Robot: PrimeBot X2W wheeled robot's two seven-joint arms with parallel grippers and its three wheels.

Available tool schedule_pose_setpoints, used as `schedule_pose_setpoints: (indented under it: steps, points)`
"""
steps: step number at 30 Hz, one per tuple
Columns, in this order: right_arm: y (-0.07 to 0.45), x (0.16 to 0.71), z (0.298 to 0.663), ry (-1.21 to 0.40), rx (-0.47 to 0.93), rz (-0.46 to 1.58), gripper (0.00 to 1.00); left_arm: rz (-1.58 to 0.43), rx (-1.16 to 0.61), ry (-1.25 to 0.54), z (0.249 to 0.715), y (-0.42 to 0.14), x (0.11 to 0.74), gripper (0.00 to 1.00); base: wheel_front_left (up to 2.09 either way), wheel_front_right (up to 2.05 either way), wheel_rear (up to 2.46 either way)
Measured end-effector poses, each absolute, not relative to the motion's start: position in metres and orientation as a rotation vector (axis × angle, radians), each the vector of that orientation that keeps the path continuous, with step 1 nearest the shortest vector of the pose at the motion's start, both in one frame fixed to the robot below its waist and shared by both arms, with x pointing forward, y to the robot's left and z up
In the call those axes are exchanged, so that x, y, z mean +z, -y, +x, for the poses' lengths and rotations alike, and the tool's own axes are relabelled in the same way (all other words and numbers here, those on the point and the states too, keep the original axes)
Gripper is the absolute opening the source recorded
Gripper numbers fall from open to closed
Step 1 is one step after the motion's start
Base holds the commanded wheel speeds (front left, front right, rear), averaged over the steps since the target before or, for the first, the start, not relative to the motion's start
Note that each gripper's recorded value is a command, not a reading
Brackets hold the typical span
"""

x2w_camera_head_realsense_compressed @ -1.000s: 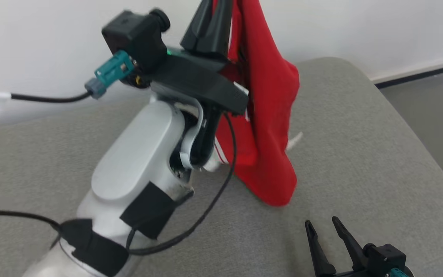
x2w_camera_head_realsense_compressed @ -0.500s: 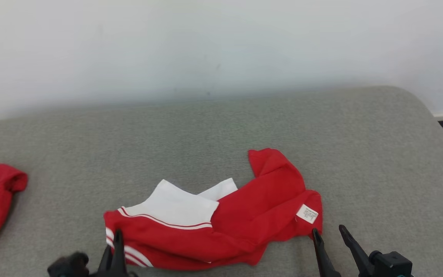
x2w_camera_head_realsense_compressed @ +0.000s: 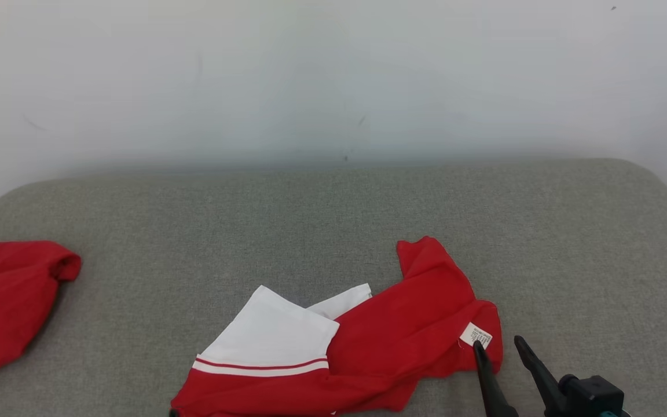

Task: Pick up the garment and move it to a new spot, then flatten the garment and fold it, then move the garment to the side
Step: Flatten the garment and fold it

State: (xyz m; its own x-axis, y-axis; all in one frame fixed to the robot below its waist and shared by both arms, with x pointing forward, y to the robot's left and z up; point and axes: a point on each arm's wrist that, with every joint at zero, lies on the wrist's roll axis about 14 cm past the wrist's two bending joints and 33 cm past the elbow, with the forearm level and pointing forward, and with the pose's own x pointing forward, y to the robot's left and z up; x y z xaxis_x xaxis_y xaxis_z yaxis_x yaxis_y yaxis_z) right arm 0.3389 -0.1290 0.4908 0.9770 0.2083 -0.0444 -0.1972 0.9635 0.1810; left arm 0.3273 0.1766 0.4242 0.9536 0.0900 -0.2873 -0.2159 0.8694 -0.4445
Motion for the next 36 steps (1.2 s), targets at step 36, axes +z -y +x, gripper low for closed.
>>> schedule_pose_setpoints:
  steps: [36]
  points:
    - [0.182, 0.478, 0.331, -0.115, 0.029, 0.160, 1.00, 0.106, -0.281, -0.589, 0.480, -0.085, 0.424, 1.00, 0.00, 0.00, 0.00]
